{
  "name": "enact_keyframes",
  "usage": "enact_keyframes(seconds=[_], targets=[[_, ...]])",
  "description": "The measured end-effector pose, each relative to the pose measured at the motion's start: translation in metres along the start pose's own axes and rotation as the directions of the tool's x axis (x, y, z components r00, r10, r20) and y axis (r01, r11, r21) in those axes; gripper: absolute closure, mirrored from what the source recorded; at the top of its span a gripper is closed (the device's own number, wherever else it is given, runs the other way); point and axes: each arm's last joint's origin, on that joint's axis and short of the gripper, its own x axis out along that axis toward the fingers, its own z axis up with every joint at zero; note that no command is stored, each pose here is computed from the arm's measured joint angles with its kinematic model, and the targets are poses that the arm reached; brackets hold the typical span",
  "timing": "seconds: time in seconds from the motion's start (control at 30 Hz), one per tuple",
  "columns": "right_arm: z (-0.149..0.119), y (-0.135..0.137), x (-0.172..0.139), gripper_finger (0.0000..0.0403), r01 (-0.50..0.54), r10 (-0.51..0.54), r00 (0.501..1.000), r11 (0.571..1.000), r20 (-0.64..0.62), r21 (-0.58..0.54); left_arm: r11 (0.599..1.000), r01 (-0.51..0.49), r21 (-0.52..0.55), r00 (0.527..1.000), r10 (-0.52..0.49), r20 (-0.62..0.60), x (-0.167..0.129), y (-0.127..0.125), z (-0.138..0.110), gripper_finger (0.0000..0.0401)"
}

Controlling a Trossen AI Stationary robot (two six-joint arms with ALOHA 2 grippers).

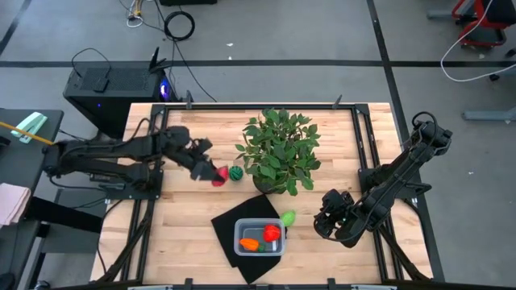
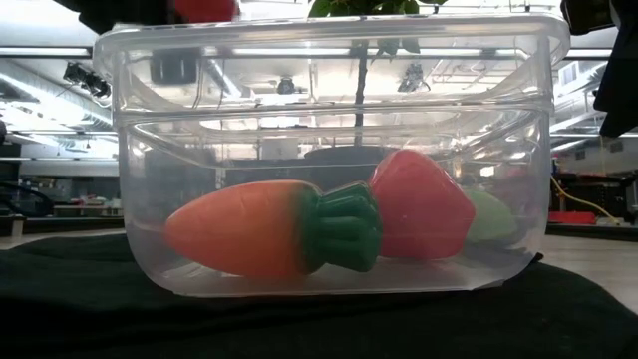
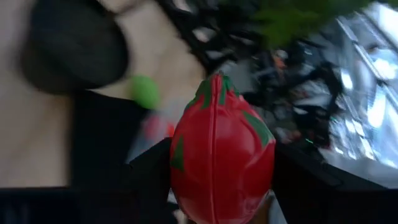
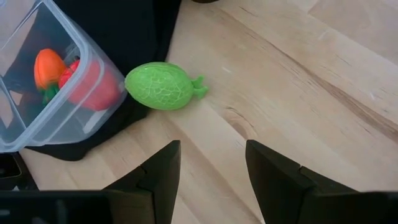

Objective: Pick and placing Produce into tupperware
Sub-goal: Put the red dragon fruit into the transparent bin

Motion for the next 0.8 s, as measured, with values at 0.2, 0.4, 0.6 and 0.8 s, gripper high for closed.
enact_keyframes(seconds=[0.2, 0.4, 0.6, 0.8], targets=[[0.0, 0.0, 0.0, 0.0216, 0.0, 0.0, 1.0, 1.0, 0.0, 0.0, 0.984, 0.177, 0.033, 0.984, -0.176, -0.027, 0.009, -0.026, -0.011, 0.0163], [0.0, 0.0, 0.0, 0.0216, 0.0, 0.0, 1.0, 1.0, 0.0, 0.0, 0.955, 0.288, 0.067, 0.958, -0.288, -0.008, 0.012, -0.045, -0.018, 0.0153], [0.001, 0.0, 0.001, 0.0216, 0.002, -0.002, 1.0, 1.0, -0.002, 0.004, 0.958, 0.28, 0.067, 0.96, -0.281, 0.007, 0.015, -0.049, -0.024, 0.0162], [0.005, 0.0, 0.003, 0.0216, 0.012, -0.012, 1.0, 1.0, 0.004, 0.016, 0.956, 0.287, 0.066, 0.958, -0.287, -0.011, 0.017, -0.052, -0.029, 0.0154]])
